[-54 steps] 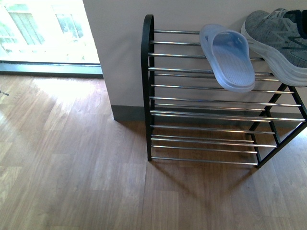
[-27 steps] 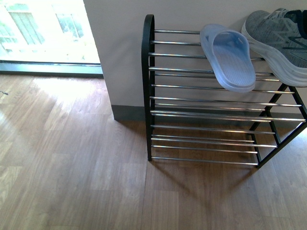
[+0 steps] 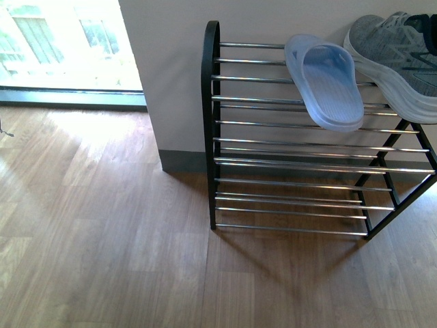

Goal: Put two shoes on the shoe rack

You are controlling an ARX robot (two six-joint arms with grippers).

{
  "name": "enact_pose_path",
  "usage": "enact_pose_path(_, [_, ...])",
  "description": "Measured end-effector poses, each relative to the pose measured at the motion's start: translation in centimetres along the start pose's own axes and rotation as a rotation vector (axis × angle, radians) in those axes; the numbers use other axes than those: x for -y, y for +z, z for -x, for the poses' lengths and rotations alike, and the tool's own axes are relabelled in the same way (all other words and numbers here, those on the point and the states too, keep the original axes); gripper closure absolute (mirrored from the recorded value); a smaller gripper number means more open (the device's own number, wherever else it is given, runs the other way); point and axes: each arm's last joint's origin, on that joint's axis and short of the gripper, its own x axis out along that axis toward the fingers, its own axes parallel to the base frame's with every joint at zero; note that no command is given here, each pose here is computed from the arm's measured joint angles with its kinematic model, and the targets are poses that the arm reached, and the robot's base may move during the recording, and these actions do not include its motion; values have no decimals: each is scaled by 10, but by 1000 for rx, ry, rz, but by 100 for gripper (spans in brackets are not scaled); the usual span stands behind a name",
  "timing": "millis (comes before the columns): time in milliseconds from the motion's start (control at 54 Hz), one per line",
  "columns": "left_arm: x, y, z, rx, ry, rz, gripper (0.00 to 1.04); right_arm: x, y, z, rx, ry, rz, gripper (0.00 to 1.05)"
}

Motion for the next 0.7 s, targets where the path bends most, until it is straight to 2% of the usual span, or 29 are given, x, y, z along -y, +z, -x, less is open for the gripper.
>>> enact_pose_path(296, [0,0,0,0,0,0,103,0,-10,11,15,0,0,103])
enact_pose_path(704, [0,0,0,0,0,0,103,0,-10,20,27,0,0,103])
